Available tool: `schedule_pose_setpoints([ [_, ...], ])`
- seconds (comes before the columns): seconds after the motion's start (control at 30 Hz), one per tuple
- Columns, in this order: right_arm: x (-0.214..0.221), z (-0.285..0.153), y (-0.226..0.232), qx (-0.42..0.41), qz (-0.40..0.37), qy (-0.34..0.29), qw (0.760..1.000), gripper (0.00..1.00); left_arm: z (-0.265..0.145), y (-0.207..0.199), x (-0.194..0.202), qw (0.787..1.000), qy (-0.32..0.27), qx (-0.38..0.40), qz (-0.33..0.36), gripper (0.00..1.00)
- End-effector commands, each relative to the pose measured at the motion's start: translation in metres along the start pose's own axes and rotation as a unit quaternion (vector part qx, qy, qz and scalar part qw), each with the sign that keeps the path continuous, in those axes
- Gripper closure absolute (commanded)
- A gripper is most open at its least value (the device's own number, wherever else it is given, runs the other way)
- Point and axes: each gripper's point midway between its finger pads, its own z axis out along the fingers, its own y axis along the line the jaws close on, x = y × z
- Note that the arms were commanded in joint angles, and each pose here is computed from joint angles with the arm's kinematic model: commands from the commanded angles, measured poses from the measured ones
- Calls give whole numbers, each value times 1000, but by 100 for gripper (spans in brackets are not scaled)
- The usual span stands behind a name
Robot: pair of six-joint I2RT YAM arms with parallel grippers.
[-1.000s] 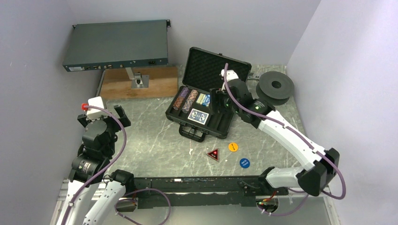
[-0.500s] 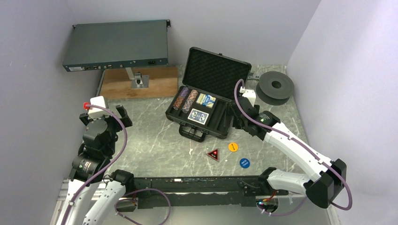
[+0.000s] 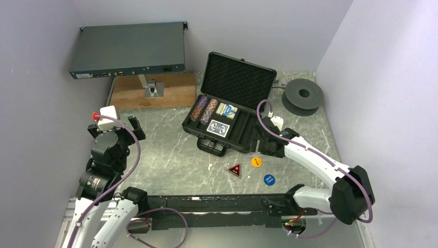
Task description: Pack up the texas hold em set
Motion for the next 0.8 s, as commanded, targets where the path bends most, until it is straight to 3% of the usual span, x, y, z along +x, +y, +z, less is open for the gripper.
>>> schedule_pose_setpoints([
  [0.0, 2, 12, 18, -39, 26, 10, 999, 14, 0, -3, -12, 1000, -19, 10, -6, 0],
  [0.2, 15, 28, 22, -45, 18, 36, 998, 20, 0, -3, -12, 1000, -20, 10, -6, 0],
  [0.77, 33, 56, 20, -25, 4, 68, 997, 24, -2, -3, -13, 1000, -24, 12, -6, 0],
])
